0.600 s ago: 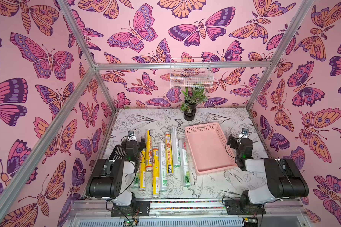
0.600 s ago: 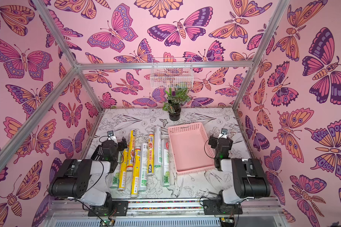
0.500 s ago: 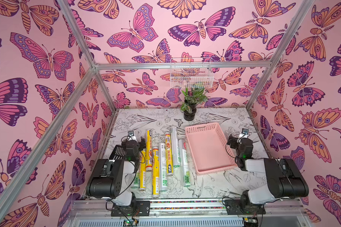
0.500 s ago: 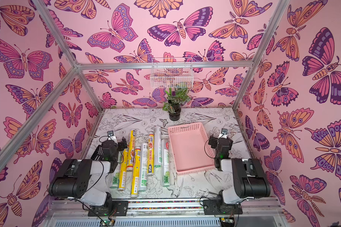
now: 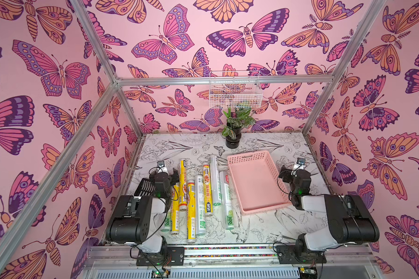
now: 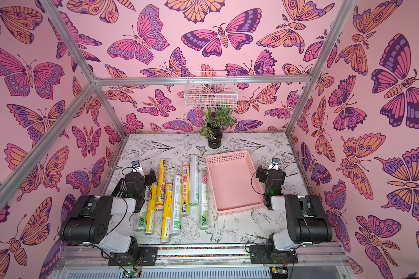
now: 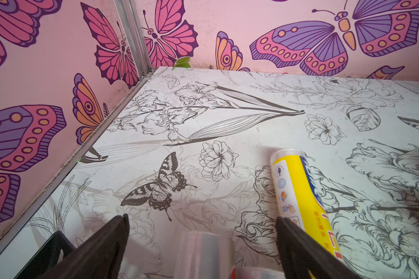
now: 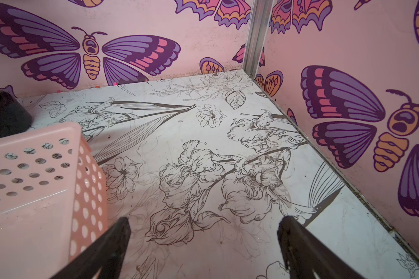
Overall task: Put the plastic wrap into the basket
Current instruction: Pick up the plastic wrap from the center of the board.
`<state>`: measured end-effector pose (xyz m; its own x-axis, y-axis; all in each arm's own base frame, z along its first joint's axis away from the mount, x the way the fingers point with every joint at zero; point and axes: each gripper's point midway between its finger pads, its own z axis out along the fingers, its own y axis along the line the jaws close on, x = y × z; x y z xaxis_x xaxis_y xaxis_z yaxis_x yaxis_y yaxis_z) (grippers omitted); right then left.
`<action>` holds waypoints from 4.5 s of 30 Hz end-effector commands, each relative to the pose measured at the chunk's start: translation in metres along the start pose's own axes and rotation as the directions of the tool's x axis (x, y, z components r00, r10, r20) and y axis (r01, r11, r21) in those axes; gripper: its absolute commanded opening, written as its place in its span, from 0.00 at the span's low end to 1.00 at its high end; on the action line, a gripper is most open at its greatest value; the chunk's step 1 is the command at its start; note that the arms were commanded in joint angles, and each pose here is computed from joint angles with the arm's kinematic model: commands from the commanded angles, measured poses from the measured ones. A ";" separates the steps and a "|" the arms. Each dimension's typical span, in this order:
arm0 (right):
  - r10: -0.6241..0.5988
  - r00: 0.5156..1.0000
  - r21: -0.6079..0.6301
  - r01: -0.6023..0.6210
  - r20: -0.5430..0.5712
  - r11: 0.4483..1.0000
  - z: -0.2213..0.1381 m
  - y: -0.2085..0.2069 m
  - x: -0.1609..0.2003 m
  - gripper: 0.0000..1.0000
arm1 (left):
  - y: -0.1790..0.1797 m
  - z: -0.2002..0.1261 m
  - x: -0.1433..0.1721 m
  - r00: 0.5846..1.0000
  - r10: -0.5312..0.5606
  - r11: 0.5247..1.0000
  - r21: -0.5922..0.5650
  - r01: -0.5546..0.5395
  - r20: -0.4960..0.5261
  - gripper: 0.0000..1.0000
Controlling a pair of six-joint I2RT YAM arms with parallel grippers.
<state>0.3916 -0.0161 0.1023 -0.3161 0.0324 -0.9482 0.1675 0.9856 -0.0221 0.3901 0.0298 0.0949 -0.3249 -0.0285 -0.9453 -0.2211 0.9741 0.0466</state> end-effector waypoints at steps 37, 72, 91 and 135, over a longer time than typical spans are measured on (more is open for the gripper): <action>-0.355 0.765 -0.547 0.004 -0.537 0.837 -0.177 0.259 0.009 0.64 | -0.125 -0.140 -0.014 0.840 -0.152 0.772 0.469 0.430 -0.521 1.00; -0.355 0.707 -0.406 0.104 -0.612 0.908 -0.177 0.323 0.091 0.51 | -0.195 -0.204 0.016 0.738 0.061 0.523 0.651 0.550 -0.672 1.00; -0.308 0.686 -0.333 0.100 -0.659 0.937 -0.169 0.325 0.119 0.56 | -0.182 -0.201 0.026 0.754 0.021 0.574 0.625 0.529 -0.657 1.00; -0.338 0.763 -0.461 0.059 -0.551 0.886 -0.197 0.313 0.052 0.25 | -0.182 -0.195 -0.003 0.781 -0.028 0.595 0.617 0.515 -0.624 1.00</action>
<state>0.2446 0.3245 0.0916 -0.8352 -0.2020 -0.5115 -0.2706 0.9607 0.0625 0.2525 -0.1860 0.1469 -0.8154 -0.1908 -0.5466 0.2652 0.7162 -0.6456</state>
